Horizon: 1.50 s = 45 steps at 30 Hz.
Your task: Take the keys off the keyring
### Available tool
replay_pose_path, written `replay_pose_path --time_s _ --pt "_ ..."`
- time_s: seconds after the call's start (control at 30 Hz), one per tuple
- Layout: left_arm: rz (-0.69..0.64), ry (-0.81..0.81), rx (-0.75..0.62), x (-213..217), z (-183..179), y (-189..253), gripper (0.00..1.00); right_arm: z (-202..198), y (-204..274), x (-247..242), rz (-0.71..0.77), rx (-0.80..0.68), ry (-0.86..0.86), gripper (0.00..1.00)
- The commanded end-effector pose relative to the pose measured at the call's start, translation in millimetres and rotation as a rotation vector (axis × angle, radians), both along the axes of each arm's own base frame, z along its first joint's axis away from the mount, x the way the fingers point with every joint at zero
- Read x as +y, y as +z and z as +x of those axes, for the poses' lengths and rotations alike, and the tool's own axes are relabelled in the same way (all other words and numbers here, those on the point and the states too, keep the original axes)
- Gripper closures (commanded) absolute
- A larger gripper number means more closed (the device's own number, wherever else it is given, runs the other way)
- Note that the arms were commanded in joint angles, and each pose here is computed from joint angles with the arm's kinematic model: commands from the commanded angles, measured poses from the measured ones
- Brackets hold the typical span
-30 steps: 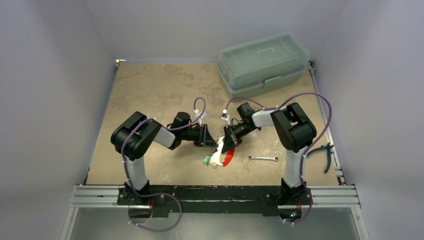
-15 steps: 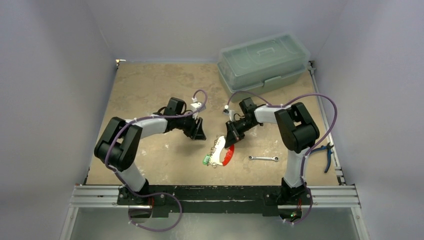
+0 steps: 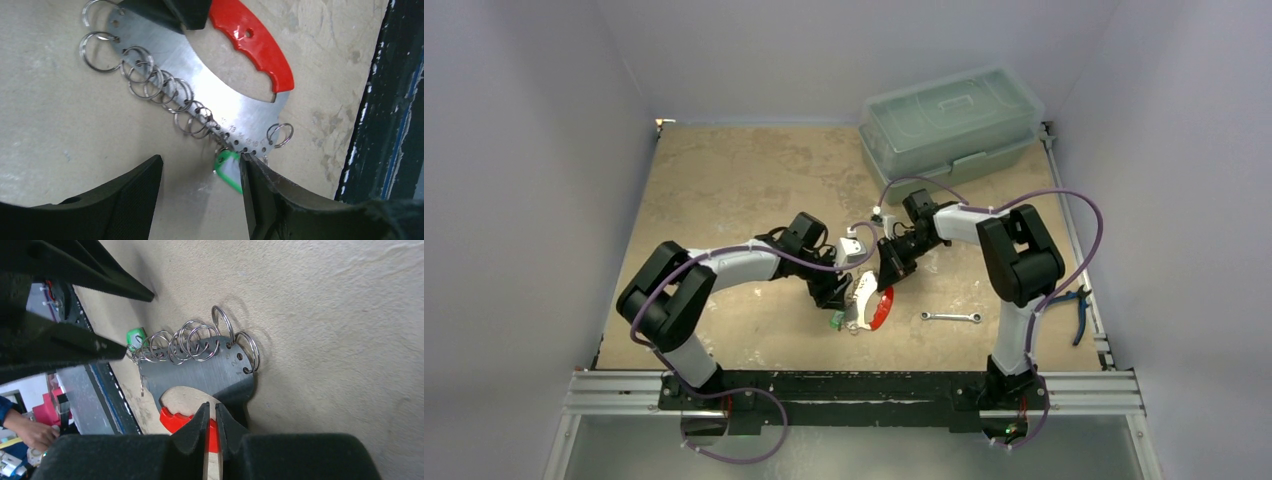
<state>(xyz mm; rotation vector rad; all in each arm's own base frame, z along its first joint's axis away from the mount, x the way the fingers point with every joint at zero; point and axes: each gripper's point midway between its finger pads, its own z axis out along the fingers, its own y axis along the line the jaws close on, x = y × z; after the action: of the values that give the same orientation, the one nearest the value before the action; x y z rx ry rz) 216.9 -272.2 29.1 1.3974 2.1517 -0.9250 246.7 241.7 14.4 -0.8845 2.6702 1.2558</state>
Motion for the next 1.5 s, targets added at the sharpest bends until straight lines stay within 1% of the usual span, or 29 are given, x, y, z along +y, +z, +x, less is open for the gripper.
replay_pose_path --time_s 0.0,0.07,0.17,0.3,0.43,0.47,0.57,0.67,0.73,0.8,0.83,0.9,0.97,1.03,1.07,1.13,1.23,1.37,1.47 --pt "-0.063 0.002 -0.002 -24 3 8 0.38 20 12 -8 -0.024 -0.106 -0.010 0.87" --pt "-0.079 0.014 0.019 -29 2 10 0.35 20 11 -8 -0.023 -0.104 -0.017 0.86" --pt "-0.064 0.061 0.021 -33 5 8 0.34 21 10 -7 -0.023 -0.099 -0.021 0.86" --pt "0.011 0.139 -0.063 -38 19 -1 0.36 20 12 -4 -0.006 -0.087 -0.022 0.85" --pt "0.097 0.136 -0.141 -43 18 -13 0.42 29 23 -7 0.011 -0.096 -0.037 0.85" --pt "0.119 0.130 -0.154 -43 16 -15 0.44 33 27 -10 0.014 -0.101 -0.046 0.84" --pt "0.185 0.139 -0.176 -37 17 -20 0.59 51 49 -19 0.036 -0.145 -0.072 0.82" --pt "0.225 0.140 -0.154 -30 13 -21 0.69 66 73 -24 0.058 -0.211 -0.085 0.77" --pt "0.218 0.122 -0.120 -32 7 -19 0.80 71 86 -24 0.071 -0.247 -0.088 0.74" --pt "0.212 0.117 -0.102 -34 5 -14 0.97 76 97 -24 0.087 -0.272 -0.097 0.71" --pt "0.204 0.117 -0.098 -35 6 -10 1.00 78 101 -24 0.093 -0.280 -0.106 0.69" --pt "0.143 0.128 -0.076 -38 13 6 1.00 81 109 -24 0.109 -0.289 -0.128 0.63" --pt "0.029 0.159 0.010 -38 22 24 1.00 84 114 -26 0.125 -0.302 -0.151 0.56" --pt "-0.078 0.214 0.074 -32 36 44 1.00 87 118 -26 0.140 -0.325 -0.173 0.41" --pt "-0.120 0.215 0.081 -29 41 52 1.00 89 119 -26 0.152 -0.336 -0.183 0.31" --pt "-0.185 0.235 0.090 -24 49 70 1.00 86 119 -24 0.178 -0.334 -0.198 0.20" --pt "-0.299 0.277 0.152 -18 61 94 1.00 84 122 -18 0.240 -0.353 -0.213 0.13" --pt "-0.460 0.343 0.201 -2 83 126 1.00 84 125 -10 0.321 -0.334 -0.277 0.10" --pt "-0.516 0.366 0.216 6 89 140 1.00 84 131 -3 0.399 -0.324 -0.301 0.09"
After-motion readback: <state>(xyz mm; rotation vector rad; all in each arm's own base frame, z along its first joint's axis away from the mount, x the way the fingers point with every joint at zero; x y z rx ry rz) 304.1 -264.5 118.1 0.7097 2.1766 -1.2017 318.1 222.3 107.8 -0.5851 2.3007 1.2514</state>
